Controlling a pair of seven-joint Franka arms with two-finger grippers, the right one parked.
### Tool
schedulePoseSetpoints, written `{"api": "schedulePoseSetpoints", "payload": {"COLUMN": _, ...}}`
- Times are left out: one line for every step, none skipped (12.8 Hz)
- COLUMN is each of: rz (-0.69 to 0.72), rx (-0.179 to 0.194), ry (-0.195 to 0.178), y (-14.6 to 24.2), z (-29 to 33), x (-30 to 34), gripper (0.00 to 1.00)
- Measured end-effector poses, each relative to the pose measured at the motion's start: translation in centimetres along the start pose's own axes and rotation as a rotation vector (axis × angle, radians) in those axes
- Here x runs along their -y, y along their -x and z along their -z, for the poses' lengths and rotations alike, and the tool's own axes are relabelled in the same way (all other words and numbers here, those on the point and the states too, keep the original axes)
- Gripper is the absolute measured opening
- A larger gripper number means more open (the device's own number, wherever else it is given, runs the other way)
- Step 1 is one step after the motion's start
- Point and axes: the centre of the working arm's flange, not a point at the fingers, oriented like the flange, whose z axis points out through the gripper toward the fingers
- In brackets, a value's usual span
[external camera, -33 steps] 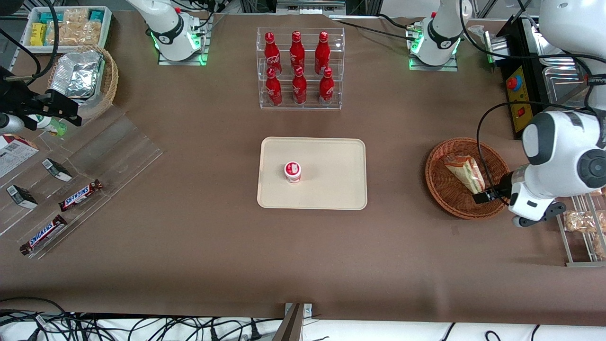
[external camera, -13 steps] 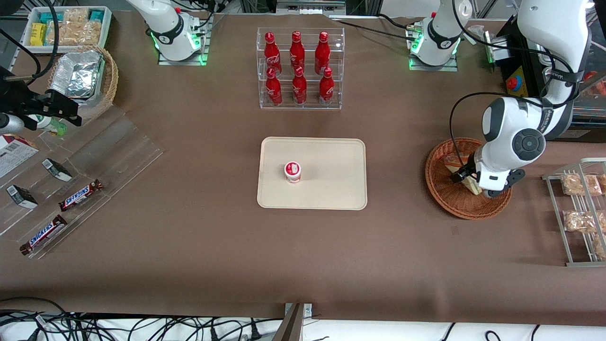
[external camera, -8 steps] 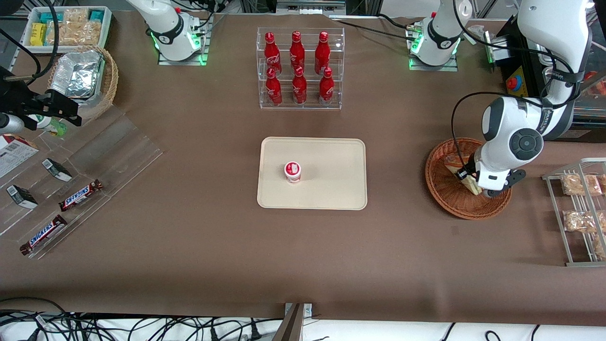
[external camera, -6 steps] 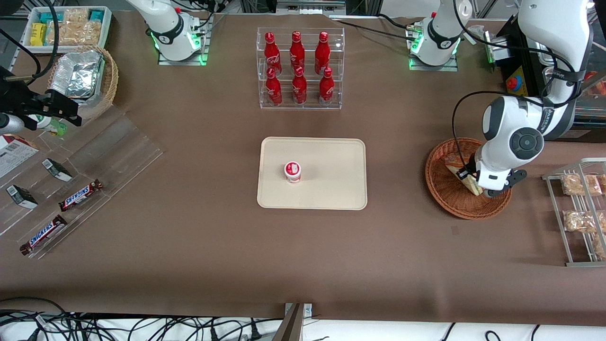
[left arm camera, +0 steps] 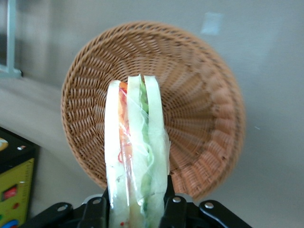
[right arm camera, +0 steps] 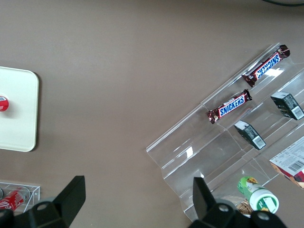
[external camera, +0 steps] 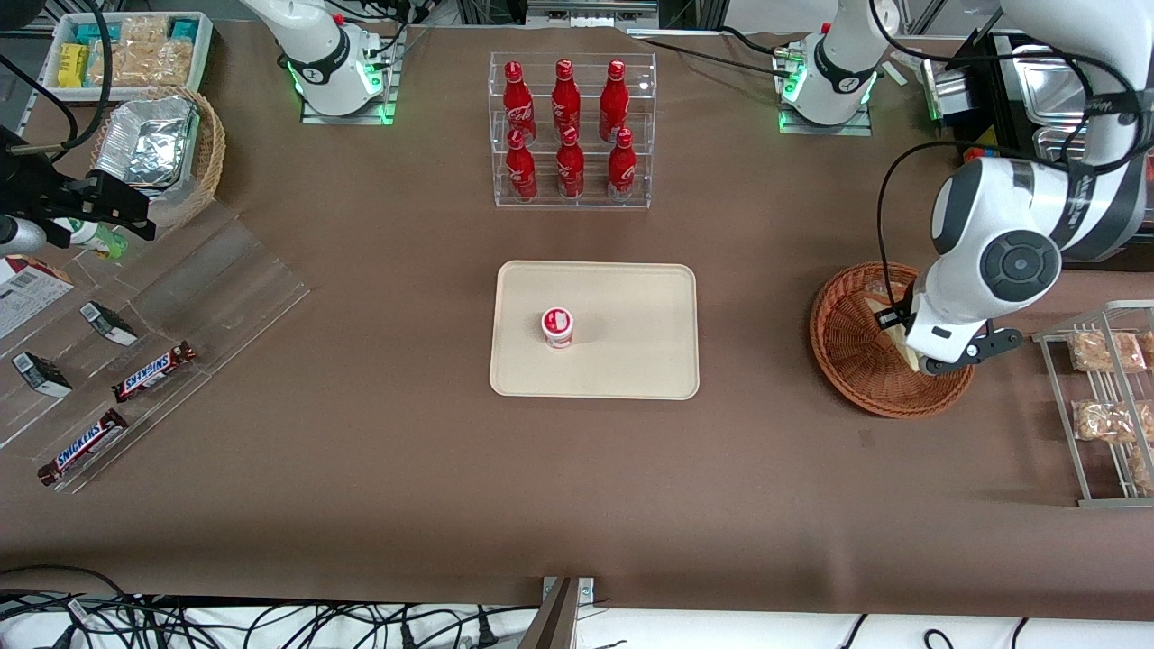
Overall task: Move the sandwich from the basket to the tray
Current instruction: 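Lift the sandwich up out of the basket with the left gripper, then carry the sandwich over the cream tray beside the yogurt cup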
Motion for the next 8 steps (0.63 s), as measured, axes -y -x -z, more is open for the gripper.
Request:
{"api": "schedulePoseSetpoints", "payload": {"rz": -0.032, "rx": -0.014, "ry": 0.005, "y": 0.2, "z": 2.2, "x": -0.7, "gripper": 0.40}}
{"api": "schedulePoseSetpoints", "payload": {"rz": -0.069, "rx": -0.030, "ry": 0.012, "y": 0.5, "z": 4.0, "x": -1.7, "gripper": 0.40}}
{"api": "schedulePoseSetpoints", "payload": {"rz": -0.113, "rx": -0.042, "ry": 0.021, "y": 1.1, "z": 5.2, "x": -3.1, "gripper": 0.40}}
{"api": "schedulePoseSetpoints", "payload": {"rz": -0.163, "rx": -0.054, "ry": 0.032, "y": 2.0, "z": 6.1, "x": -4.8, "gripper": 0.40}}
{"api": "schedulePoseSetpoints", "payload": {"rz": -0.208, "rx": -0.061, "ry": 0.041, "y": 3.2, "z": 6.7, "x": -6.8, "gripper": 0.40}}
{"api": "schedulePoseSetpoints", "payload": {"rz": -0.247, "rx": -0.061, "ry": 0.054, "y": 4.5, "z": 7.1, "x": -8.7, "gripper": 0.40}}
{"api": "schedulePoseSetpoints", "payload": {"rz": -0.279, "rx": -0.054, "ry": 0.075, "y": 5.8, "z": 7.4, "x": -10.6, "gripper": 0.40}}
{"api": "schedulePoseSetpoints", "payload": {"rz": -0.312, "rx": -0.047, "ry": 0.096, "y": 7.1, "z": 7.6, "x": -12.4, "gripper": 0.40}}
